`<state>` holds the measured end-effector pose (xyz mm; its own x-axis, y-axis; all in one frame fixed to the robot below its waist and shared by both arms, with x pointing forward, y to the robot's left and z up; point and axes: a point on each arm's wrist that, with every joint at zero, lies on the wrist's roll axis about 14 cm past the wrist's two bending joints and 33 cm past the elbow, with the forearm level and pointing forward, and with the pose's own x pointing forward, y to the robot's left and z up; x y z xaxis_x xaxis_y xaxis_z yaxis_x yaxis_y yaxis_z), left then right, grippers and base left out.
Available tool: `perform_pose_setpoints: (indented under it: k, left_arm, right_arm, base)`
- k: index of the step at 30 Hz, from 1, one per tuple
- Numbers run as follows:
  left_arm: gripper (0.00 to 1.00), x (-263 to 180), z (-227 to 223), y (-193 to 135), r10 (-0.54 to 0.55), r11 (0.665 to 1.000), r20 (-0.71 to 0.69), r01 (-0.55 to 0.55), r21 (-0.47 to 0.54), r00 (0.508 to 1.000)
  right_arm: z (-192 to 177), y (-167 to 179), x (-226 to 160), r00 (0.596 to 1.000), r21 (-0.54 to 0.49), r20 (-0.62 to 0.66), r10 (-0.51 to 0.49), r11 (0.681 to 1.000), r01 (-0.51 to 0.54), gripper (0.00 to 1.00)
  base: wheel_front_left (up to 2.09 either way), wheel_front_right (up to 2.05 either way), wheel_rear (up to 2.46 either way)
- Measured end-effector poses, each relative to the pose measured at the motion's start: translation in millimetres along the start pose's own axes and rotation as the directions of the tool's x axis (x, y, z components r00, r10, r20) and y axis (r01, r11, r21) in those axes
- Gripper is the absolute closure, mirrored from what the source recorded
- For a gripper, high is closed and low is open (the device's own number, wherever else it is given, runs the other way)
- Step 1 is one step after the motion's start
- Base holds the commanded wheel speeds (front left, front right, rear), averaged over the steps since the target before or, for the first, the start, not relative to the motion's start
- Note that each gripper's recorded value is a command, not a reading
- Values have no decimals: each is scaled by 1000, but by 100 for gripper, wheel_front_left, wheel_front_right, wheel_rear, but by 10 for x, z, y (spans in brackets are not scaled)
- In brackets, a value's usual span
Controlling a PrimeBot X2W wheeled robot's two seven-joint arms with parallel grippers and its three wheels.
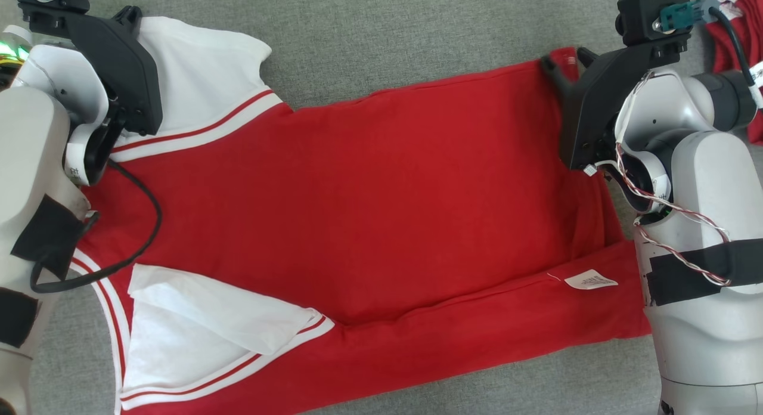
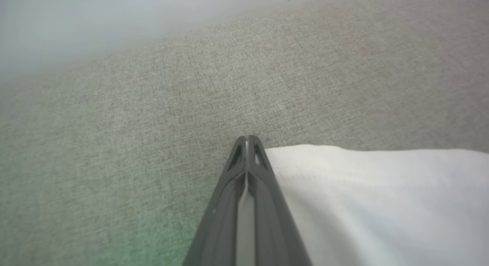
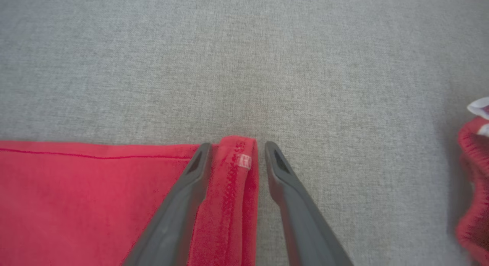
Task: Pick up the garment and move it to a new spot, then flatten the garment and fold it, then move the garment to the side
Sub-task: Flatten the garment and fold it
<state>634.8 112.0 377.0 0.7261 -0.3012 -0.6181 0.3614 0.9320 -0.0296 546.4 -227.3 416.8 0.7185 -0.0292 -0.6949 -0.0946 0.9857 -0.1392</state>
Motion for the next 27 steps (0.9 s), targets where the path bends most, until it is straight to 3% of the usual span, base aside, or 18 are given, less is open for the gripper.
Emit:
perform_pose_setpoints:
  k: [13, 27]
  left_arm:
    - [100, -264, 163, -28, -37, 998, 146, 43, -39, 989]
    - [100, -1168, 167, -174, -46, 991, 362, 88, -100, 931]
  right_arm:
    - [176, -1, -132, 994, 20, 112, 18, 1000, -20, 100]
    - [152, -46, -619, 968, 102, 251, -6, 995, -20, 100]
  base:
    - [0, 0, 0]
    - [0, 0, 0]
